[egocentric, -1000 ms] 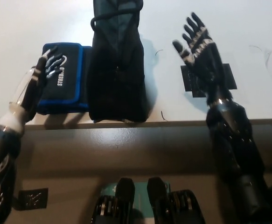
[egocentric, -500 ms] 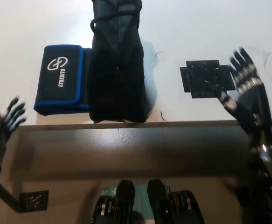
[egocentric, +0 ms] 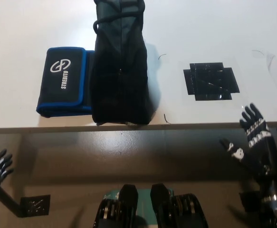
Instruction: Use both hands to pick up the lunch bag on the right hand side and smoothly move it near the note book on the left hand side
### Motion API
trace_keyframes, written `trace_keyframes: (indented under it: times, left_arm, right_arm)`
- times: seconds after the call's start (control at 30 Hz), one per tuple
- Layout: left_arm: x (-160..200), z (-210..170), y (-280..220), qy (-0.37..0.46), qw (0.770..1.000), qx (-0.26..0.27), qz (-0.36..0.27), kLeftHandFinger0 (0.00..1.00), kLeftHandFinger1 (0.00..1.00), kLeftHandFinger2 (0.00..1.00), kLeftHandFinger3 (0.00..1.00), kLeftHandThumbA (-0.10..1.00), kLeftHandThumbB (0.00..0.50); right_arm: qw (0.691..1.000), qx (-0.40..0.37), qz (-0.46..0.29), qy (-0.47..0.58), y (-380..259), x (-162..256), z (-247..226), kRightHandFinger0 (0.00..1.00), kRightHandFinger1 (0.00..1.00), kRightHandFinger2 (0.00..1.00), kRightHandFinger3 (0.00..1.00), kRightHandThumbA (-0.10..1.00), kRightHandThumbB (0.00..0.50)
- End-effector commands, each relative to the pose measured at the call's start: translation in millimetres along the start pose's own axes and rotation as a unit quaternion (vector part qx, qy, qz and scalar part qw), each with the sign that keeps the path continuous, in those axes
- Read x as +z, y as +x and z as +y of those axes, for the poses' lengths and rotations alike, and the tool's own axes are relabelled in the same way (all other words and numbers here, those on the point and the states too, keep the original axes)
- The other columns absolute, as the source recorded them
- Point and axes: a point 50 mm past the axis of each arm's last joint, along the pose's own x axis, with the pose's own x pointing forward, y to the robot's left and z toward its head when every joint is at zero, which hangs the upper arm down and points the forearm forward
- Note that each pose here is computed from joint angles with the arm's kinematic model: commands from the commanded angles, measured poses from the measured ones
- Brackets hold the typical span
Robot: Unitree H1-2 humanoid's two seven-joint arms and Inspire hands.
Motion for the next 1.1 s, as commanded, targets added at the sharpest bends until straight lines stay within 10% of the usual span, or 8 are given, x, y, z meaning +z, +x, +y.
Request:
trace_keyframes:
  times: [0.0, 1.07]
  left_arm:
    - [2, 15, -4, 0.048, 0.995, 0.051, -0.071, 1.00, 1.00, 1.00, 1.00, 1.00, 0.090]
    - [-6, 20, 10, 0.024, 0.995, 0.070, -0.063, 1.00, 1.00, 1.00, 1.00, 1.00, 0.132]
  right_arm:
    - [0.998, -0.014, -0.045, -0.042, -5, 2, 1, 1.00, 1.00, 1.00, 1.00, 1.00, 0.135]
    - [0.998, -0.025, -0.039, -0.052, 8, -2, 0, 1.00, 1.00, 1.00, 1.00, 1.00, 0.140]
